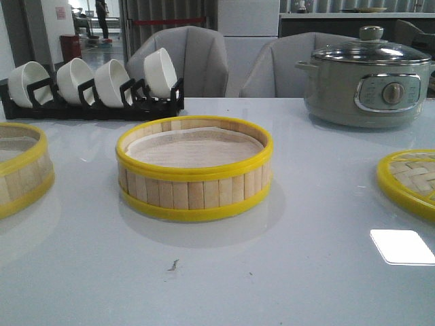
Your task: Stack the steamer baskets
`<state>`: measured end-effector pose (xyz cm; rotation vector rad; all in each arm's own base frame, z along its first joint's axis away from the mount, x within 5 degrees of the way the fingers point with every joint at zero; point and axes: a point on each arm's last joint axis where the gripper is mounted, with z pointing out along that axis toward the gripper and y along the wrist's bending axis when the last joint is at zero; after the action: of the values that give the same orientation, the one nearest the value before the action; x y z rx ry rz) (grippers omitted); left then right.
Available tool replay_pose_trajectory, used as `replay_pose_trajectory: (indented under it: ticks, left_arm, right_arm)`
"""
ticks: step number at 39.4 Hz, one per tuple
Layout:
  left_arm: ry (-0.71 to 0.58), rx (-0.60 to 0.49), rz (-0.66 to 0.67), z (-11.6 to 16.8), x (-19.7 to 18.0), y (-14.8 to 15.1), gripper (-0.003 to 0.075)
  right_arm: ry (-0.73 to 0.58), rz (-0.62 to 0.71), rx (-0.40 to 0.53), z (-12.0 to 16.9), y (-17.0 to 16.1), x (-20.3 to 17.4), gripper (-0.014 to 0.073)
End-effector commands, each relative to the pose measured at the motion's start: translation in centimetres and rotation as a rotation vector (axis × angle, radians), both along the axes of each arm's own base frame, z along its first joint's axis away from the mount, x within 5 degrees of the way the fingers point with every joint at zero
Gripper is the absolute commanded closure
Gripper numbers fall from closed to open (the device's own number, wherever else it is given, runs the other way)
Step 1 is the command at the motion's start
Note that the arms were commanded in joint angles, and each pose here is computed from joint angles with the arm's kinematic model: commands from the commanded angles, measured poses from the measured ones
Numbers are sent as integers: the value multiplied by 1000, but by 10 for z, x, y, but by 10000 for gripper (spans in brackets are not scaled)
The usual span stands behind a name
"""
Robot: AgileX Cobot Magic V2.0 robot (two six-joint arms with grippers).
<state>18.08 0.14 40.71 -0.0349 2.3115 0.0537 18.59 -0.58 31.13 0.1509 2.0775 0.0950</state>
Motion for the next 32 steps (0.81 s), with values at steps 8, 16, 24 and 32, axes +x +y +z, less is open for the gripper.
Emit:
replay_pose_trajectory:
  ticks: [8,16,24,32]
  left_arm:
    - [-91,32,-62,15,-1,-3,624]
    - [-93,-40,-81,15,-1,-9,624]
    - [-95,-78,-92,16,-1,-11,624]
    - [-113,-73,-96,17,1,-11,620]
  right_arm:
    - [-249,-35,-17,29,-4,14,520]
    - [-192,-26,-16,23,-3,15,335]
    - [-152,-6,-11,19,0,14,113]
    - [-144,23,-8,19,6,14,130]
